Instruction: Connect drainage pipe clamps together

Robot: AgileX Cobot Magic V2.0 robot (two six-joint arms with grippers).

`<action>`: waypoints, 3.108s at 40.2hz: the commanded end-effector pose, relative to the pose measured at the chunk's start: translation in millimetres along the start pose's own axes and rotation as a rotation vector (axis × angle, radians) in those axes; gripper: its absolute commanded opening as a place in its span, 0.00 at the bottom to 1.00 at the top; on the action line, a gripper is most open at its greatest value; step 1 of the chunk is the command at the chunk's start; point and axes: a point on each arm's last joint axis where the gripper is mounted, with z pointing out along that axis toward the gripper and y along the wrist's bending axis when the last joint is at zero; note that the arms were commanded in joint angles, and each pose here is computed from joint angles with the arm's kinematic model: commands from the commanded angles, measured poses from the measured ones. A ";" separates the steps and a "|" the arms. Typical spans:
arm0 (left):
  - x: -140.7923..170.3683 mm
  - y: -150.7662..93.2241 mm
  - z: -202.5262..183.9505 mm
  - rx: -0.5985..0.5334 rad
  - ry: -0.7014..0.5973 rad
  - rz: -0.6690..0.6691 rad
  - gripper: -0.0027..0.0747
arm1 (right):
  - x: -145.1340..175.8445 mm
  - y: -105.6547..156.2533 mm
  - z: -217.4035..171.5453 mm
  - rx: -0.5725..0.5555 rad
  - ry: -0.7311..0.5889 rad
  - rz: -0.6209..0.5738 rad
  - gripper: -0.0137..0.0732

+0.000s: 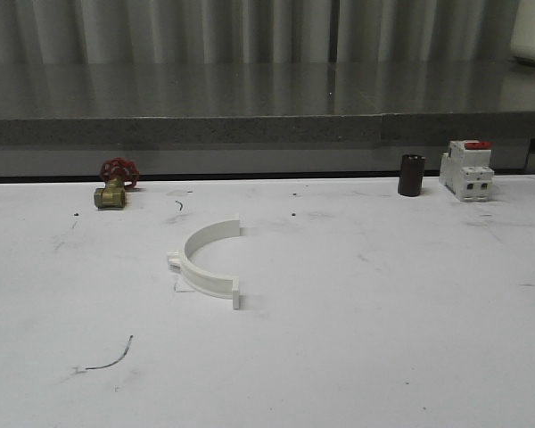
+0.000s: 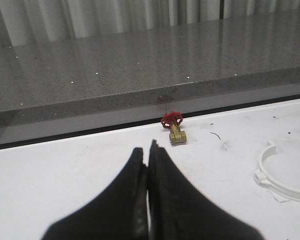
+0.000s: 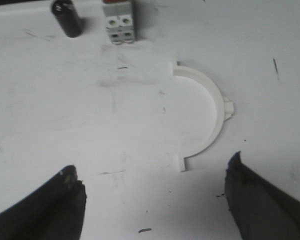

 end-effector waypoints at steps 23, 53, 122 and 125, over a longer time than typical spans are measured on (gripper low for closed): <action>-15.5 -0.3 -2.0 0.012 -0.097 0.003 0.01 | -57.6 -66.2 124.1 0.068 0.284 0.034 0.84; -15.5 -0.3 -2.0 0.012 -0.097 0.003 0.01 | -49.6 -76.0 181.6 0.061 0.363 0.037 0.71; -15.5 -0.3 -2.0 0.012 -0.097 0.003 0.01 | -14.1 208.1 81.4 -0.020 0.370 0.018 0.28; -15.5 -0.3 -2.0 0.012 -0.097 0.003 0.01 | -4.7 223.2 83.0 -0.035 0.374 0.016 0.28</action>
